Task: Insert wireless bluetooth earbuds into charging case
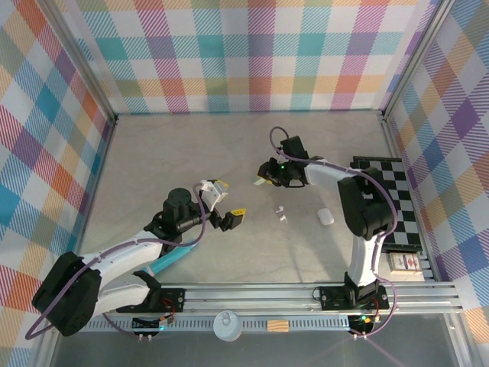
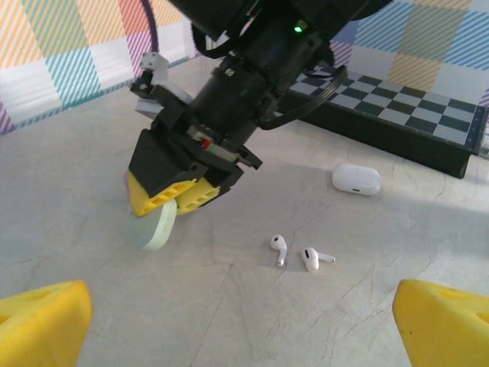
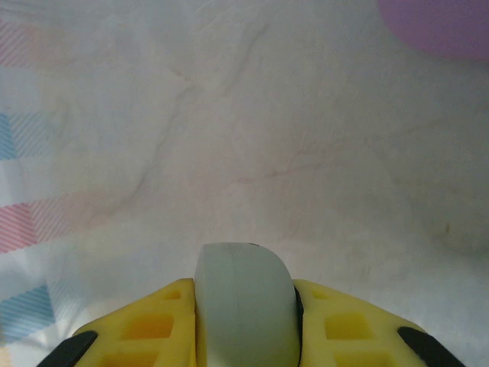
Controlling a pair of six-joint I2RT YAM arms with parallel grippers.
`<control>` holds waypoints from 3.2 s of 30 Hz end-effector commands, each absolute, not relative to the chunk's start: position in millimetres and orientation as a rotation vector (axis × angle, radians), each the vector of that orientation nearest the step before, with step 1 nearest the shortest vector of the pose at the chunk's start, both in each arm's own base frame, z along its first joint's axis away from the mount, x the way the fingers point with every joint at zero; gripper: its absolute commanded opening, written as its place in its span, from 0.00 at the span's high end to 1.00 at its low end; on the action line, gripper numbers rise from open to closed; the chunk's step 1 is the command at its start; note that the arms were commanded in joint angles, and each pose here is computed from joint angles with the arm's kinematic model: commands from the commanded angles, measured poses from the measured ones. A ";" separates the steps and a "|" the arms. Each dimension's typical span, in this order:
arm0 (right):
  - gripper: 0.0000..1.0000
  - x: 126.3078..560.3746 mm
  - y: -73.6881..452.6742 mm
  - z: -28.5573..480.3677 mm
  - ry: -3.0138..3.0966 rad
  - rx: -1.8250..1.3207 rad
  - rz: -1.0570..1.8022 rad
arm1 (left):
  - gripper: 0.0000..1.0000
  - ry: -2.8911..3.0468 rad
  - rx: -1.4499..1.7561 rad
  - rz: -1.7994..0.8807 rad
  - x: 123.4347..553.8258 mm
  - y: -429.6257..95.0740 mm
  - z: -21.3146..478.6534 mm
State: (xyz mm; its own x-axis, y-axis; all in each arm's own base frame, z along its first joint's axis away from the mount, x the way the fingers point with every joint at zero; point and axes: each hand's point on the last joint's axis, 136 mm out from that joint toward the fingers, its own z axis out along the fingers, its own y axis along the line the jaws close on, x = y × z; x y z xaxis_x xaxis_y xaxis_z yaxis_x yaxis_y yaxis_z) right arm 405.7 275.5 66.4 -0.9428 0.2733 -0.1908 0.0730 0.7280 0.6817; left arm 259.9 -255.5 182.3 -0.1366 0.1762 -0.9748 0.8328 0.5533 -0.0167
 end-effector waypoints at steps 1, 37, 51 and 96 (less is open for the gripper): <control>0.79 423.2 282.5 66.0 2.627 0.201 0.983 | 0.00 1.613 0.869 -0.709 259.1 -259.2 183.8; 0.04 262.3 71.4 62.2 2.803 0.424 0.016 | 0.00 1.585 0.920 -0.833 260.0 -290.7 197.7; 0.06 263.9 80.6 23.9 2.879 0.330 0.087 | 0.00 1.569 0.902 -0.902 258.6 -304.6 201.4; 0.62 275.8 102.4 32.7 2.865 0.169 0.180 | 0.00 1.584 0.789 -0.951 261.7 -300.2 219.5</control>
State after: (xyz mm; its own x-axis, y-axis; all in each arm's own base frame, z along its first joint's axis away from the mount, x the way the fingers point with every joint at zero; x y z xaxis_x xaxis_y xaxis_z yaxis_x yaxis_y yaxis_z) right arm 267.5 86.5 18.9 -0.9644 0.1683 -0.2038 0.1615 0.9856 0.0495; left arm 261.6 -296.3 197.9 -0.2010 0.0740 -0.9768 0.8746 0.4626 -0.1450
